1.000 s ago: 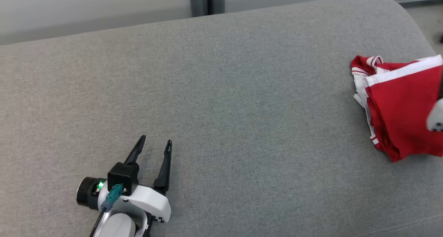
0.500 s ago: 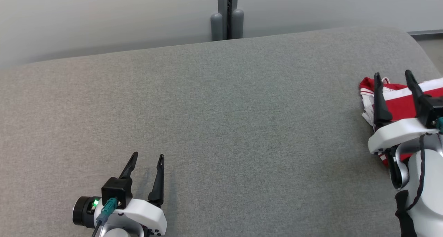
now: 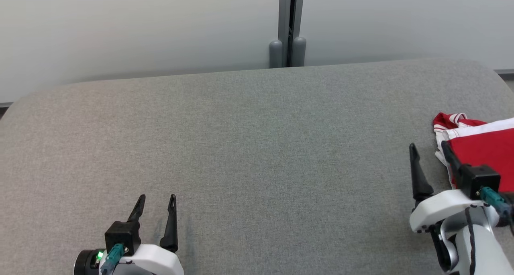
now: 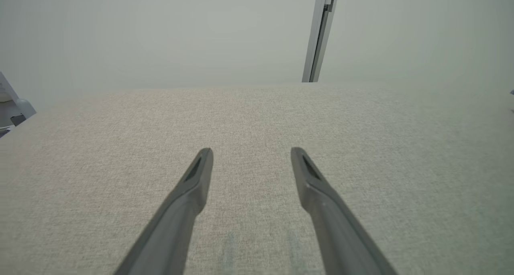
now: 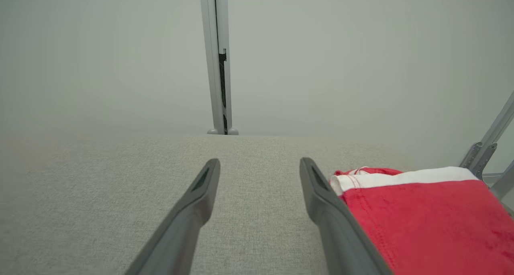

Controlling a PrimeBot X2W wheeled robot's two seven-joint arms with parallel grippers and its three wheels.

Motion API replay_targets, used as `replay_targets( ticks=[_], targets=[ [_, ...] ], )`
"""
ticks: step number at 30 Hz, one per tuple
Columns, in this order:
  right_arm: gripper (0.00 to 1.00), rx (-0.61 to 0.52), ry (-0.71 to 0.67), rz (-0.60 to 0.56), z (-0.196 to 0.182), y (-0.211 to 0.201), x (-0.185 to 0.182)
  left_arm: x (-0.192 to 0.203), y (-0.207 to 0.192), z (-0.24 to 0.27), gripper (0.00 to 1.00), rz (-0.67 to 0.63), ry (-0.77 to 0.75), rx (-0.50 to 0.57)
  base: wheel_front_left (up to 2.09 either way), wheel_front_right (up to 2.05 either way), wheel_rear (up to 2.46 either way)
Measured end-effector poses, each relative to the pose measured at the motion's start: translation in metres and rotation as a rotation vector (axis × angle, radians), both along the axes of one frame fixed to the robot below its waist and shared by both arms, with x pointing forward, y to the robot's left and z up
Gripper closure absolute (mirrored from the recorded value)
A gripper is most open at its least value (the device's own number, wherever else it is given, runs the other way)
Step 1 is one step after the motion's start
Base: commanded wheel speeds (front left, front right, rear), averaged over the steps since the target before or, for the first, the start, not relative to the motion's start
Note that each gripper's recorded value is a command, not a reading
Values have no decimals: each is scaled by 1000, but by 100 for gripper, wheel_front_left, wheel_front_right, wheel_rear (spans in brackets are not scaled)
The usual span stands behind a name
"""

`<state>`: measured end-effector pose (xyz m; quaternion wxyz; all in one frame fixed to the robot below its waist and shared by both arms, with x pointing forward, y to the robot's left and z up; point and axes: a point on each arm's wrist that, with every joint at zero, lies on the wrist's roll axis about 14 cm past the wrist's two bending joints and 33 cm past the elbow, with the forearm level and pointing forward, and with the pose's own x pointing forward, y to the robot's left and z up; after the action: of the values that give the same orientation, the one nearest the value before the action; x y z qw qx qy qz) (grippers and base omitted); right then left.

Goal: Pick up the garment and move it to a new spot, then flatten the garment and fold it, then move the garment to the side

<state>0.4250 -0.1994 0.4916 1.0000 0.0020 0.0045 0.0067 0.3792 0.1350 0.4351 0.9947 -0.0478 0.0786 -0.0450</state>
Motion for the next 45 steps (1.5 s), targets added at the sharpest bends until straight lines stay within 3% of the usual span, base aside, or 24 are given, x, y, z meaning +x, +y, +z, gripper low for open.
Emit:
replay_targets(
  ticks=[10,25,26,34,45],
  targets=[
    [0,34,46,65,-17,24,-21,-12,21,2,0,77,-2,14,0,0,0],
    [0,49,48,103,-17,38,-21,-12,38,8,0,122,-23,-11,0,0,0],
    [100,51,52,102,-18,38,-21,-12,38,7,100,123,-18,-12,0,0,0],
    [100,103,175,79,-56,39,-43,-32,37,-24,100,140,98,-45,0,0,0],
    [100,316,156,6,-45,28,-38,-29,45,-20,100,211,119,-250,0,0,0]
  ],
)
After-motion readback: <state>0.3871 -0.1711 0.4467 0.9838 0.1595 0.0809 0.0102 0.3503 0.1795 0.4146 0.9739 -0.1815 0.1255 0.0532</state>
